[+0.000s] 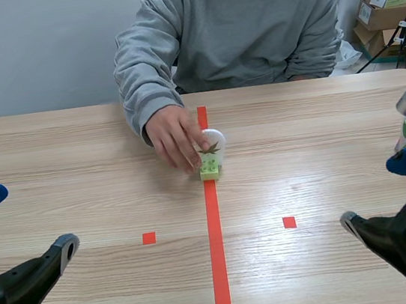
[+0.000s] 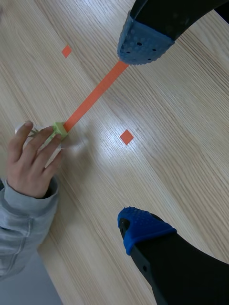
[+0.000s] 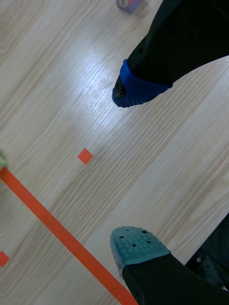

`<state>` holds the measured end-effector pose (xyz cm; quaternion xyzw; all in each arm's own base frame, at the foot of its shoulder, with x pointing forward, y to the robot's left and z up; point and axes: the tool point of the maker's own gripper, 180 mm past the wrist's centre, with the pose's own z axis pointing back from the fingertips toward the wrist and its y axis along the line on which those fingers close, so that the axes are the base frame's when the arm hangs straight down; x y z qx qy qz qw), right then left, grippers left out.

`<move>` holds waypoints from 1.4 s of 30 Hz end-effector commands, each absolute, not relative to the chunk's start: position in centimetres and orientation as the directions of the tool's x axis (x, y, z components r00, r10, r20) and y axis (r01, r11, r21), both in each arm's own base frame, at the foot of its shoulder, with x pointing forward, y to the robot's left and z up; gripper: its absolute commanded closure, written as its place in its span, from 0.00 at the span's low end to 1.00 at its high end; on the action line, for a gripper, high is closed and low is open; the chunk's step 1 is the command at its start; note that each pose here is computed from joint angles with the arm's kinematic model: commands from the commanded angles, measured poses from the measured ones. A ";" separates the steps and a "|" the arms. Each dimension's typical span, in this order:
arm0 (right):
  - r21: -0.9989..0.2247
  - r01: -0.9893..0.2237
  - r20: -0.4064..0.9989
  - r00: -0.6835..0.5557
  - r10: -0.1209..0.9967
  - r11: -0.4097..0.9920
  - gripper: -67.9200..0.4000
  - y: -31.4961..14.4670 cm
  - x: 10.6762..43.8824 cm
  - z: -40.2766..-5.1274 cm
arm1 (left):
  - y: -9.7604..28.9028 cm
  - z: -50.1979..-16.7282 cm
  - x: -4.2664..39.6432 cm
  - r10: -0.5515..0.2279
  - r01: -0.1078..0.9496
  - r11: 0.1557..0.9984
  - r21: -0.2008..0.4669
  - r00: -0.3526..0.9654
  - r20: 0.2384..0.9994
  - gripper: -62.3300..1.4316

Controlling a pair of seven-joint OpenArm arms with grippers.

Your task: Do the leaf sorting experiment

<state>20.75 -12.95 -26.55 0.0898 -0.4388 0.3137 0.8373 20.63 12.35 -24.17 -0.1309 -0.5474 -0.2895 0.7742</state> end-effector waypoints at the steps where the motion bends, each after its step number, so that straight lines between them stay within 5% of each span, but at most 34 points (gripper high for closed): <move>1: -0.148 -0.598 0.804 0.391 0.448 0.788 0.25 -13.2 21.7 -25.8 | 12.0 -23.2 20.9 -0.293 0.591 0.798 0.123 0.201 0.935 0.00; 42: -0.158 -0.594 0.806 0.384 0.451 0.789 0.25 -13.2 22.0 -25.6 | 12.1 -23.3 20.9 -0.296 0.591 0.798 0.123 0.206 0.933 0.00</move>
